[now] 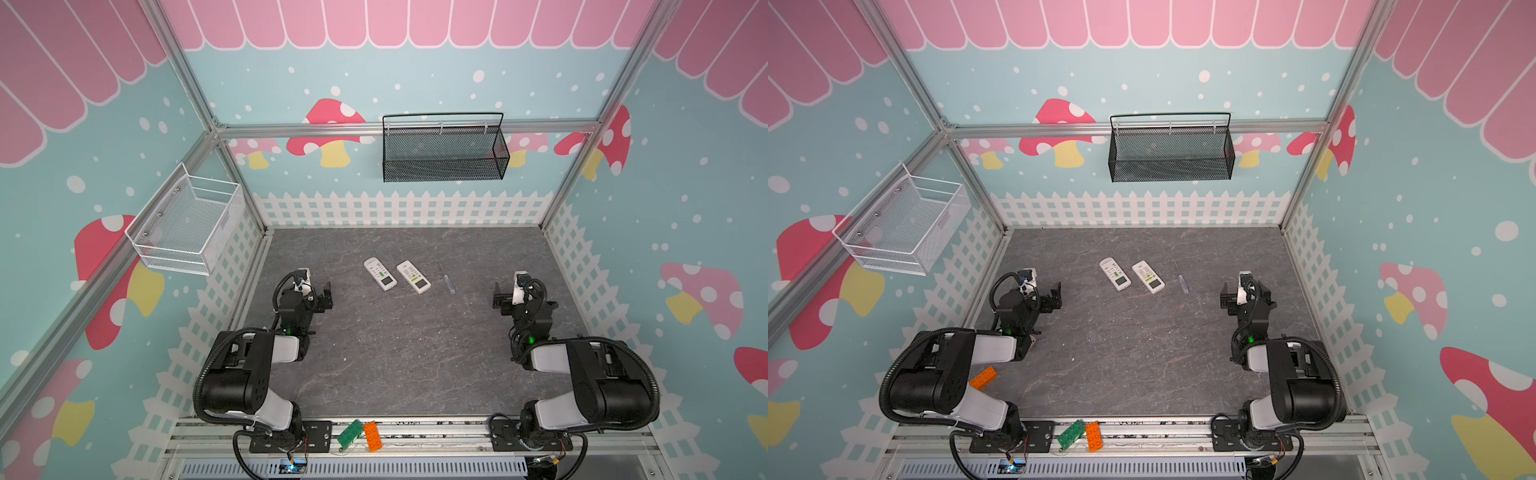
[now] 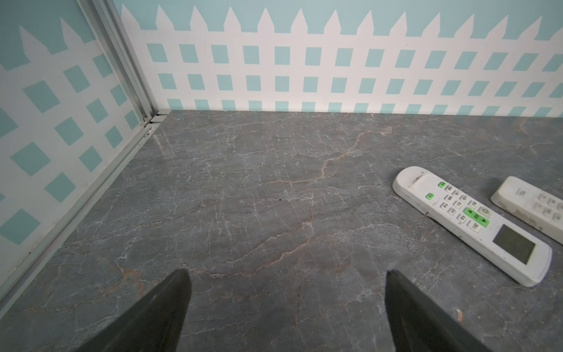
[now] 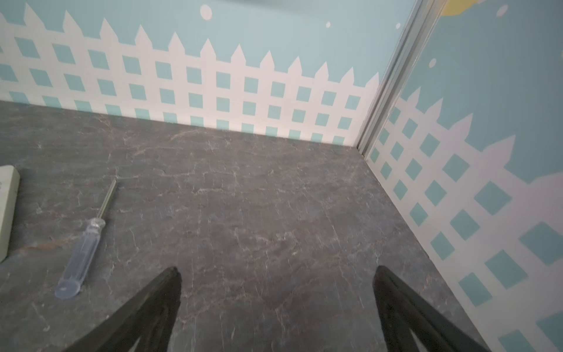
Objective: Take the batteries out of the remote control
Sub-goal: 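Move both grippers forward toward the two white remote controls, then grasp the TCL remote's lower end with the right gripper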
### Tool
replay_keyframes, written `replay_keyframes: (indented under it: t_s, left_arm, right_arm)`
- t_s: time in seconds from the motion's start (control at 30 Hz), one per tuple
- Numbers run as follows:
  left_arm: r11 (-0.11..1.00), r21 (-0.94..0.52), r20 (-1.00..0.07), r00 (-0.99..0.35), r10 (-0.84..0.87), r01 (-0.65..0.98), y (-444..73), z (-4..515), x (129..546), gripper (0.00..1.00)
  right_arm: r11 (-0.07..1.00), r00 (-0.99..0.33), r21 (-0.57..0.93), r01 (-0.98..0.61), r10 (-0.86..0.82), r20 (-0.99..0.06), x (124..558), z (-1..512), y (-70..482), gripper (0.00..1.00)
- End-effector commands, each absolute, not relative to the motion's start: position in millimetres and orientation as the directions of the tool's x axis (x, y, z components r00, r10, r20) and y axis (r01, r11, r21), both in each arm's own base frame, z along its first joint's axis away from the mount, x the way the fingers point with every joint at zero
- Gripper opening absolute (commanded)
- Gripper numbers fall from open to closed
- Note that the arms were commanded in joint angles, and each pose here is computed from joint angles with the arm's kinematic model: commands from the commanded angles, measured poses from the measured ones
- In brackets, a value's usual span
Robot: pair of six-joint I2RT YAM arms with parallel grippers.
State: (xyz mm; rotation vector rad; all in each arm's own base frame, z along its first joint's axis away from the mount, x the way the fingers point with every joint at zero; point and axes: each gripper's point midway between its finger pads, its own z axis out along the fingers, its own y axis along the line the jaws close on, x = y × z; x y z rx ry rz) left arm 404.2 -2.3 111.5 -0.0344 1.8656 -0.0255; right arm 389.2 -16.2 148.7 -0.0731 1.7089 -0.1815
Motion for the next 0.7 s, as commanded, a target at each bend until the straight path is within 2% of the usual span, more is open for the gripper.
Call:
replay_keyframes:
  t_s: [0.0, 0.1, 0.3, 0.5, 0.67]
  left_arm:
    - [0.997, -0.051, -0.934, -0.352, -0.066, -0.052, 4.5, 135.2, 421.0, 1.0]
    - [0.999, -0.04, -0.881, -0.473, -0.027, 0.016, -7.2, 152.4, 436.8, 1.0]
    - [0.994, -0.106, -0.836, -0.544, -0.075, 0.027, -20.3, 219.0, 449.1, 1.0]
    - [0.97, -0.241, -0.761, -0.627, -0.164, 0.039, -38.7, 194.2, 432.2, 1.0]
    - [0.955, -0.284, -0.73, -0.665, -0.16, 0.081, -50.9, 175.4, 427.8, 1.0]
  right_arm:
    - [0.989, -0.173, -0.148, 0.028, -0.141, -0.975, 393.2, 163.4, -10.7, 0.99]
    - [0.995, -0.188, -0.101, 0.0, -0.099, -0.977, 397.7, 178.2, -3.6, 0.99]
    - [0.986, -0.295, -0.033, -0.166, -0.082, -0.952, 427.5, 193.6, 48.0, 0.98]
    - [0.943, -0.35, -0.05, -0.329, -0.171, -0.921, 449.3, 193.5, 127.5, 0.97]
    - [0.879, -0.433, -0.051, -0.474, -0.283, -0.856, 462.8, 164.6, 190.1, 0.95]
